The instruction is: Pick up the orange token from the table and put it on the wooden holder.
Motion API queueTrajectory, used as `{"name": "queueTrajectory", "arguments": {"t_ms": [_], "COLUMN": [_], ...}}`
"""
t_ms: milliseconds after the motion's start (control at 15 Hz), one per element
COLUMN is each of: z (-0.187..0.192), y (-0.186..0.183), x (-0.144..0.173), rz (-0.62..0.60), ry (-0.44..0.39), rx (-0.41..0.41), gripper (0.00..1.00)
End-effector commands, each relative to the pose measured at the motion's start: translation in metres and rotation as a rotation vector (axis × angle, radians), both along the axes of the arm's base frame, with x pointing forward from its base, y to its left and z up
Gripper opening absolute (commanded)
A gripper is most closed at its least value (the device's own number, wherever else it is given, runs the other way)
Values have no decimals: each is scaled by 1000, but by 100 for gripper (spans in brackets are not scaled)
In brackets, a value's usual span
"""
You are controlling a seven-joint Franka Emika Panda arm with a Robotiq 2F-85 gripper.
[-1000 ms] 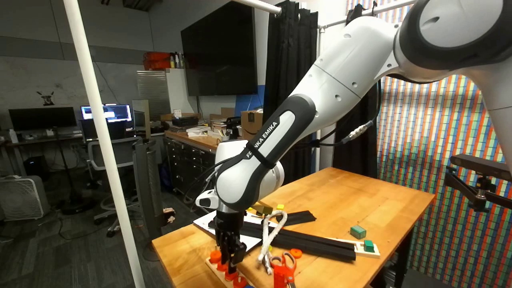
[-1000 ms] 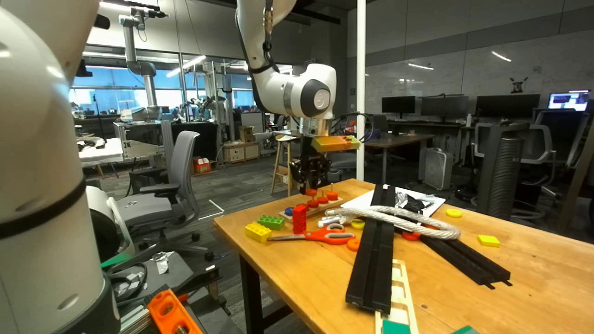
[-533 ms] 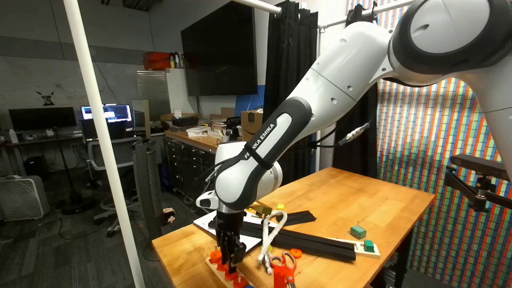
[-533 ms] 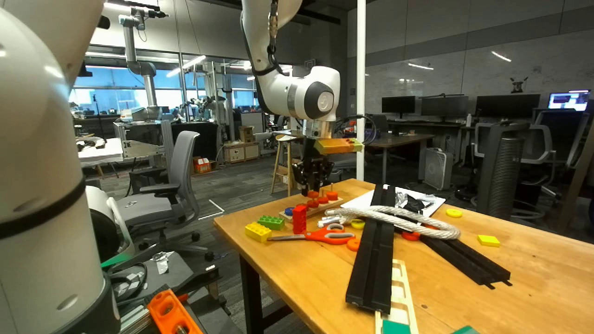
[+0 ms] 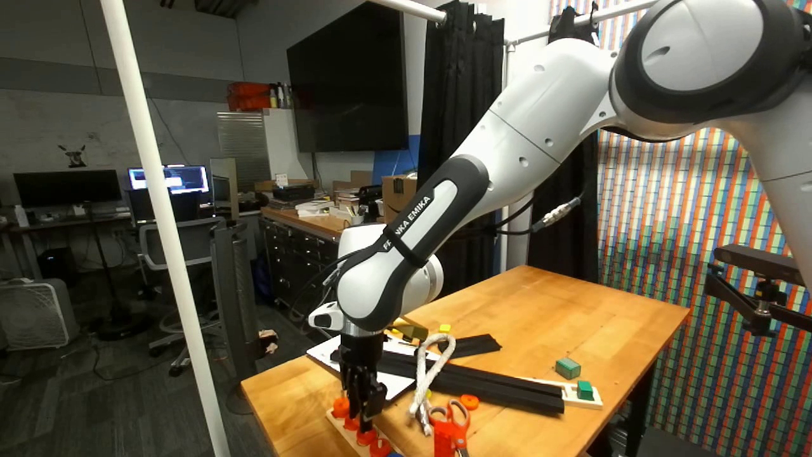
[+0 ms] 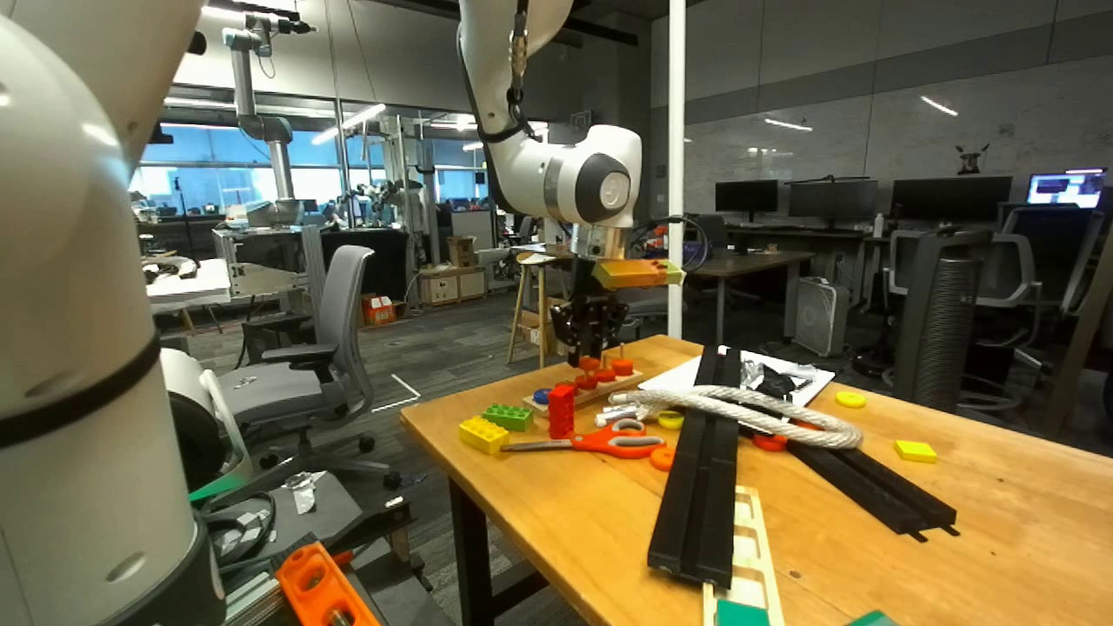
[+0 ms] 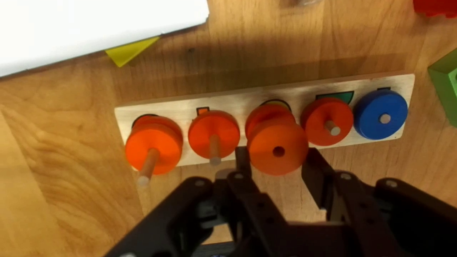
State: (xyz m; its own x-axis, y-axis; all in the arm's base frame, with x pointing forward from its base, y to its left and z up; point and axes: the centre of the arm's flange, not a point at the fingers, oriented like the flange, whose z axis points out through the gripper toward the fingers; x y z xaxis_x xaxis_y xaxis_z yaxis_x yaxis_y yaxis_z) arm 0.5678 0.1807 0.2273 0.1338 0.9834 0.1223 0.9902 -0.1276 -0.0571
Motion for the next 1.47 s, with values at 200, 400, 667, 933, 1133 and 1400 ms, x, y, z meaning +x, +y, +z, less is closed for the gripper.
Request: {"name": "queueTrajectory", "arguments": {"t_ms": [200, 400, 667, 933, 1133, 1400], "z": [2, 0, -1, -2, -3, -3], "y": [-4, -7, -11, -13, -14, -13], "x": [10, 10, 10, 11, 12, 14], "rz": [5, 3, 0, 4, 6, 15], "ry": [11, 14, 20, 29, 36, 45], "rx": [19, 23, 28, 39, 49, 60], "gripper": [24, 24, 24, 24, 24, 24]}}
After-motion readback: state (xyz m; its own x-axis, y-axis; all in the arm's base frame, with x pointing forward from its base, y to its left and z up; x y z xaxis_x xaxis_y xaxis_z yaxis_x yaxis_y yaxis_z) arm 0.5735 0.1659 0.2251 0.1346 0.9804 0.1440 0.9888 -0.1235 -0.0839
